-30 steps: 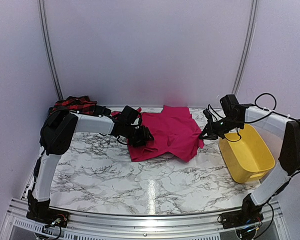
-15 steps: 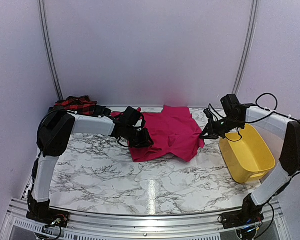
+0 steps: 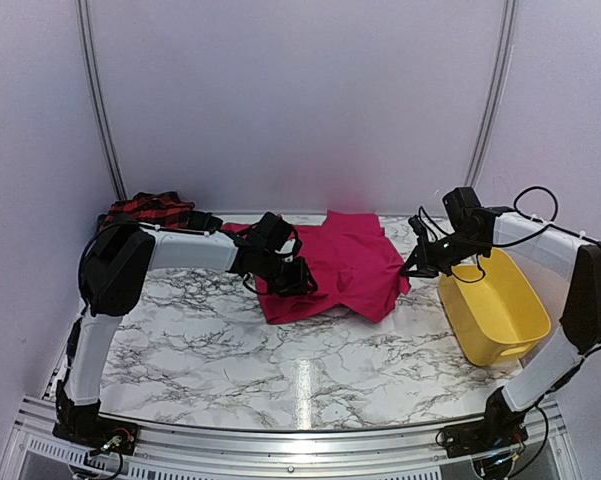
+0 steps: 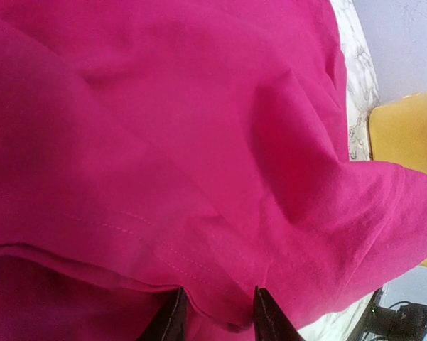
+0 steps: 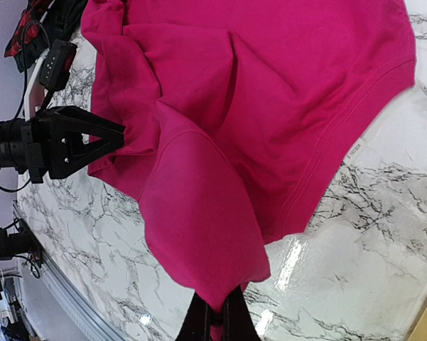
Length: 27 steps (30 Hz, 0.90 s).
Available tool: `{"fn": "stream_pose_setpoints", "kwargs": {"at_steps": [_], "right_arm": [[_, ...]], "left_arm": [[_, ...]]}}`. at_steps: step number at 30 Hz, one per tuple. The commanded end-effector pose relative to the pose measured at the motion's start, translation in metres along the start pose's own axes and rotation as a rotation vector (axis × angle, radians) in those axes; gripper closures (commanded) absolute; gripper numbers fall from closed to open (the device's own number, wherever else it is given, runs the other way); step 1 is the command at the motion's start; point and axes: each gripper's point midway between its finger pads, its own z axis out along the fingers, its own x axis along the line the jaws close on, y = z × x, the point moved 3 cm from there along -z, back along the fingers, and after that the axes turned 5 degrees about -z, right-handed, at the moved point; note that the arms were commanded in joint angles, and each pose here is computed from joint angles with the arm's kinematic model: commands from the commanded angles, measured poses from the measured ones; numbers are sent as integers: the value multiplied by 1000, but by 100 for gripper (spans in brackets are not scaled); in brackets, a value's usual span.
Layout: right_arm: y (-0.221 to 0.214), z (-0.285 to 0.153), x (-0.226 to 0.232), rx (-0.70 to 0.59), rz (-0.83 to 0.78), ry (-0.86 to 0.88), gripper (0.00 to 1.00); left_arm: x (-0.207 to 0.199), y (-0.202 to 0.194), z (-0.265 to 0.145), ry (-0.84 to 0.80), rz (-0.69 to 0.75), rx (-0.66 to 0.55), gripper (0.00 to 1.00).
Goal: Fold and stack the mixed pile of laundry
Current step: Flatten out the crumpled T-shirt at the center of the board.
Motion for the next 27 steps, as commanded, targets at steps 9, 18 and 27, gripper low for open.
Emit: {"fn": "stream_pose_setpoints", "kwargs": {"at_steps": [9,18,27], "right_arm": [[5,-12,2,-38,-5,-13,100],[5,-10,1,-33,-4,-12,100],[13,-18,0,-64,-16,-40,100]], "left_arm": [[10,-4,29,49,-35,65,57],[18,-13,30,78,-28,83,45],[6,9,12,55,-32,37,99]]}}
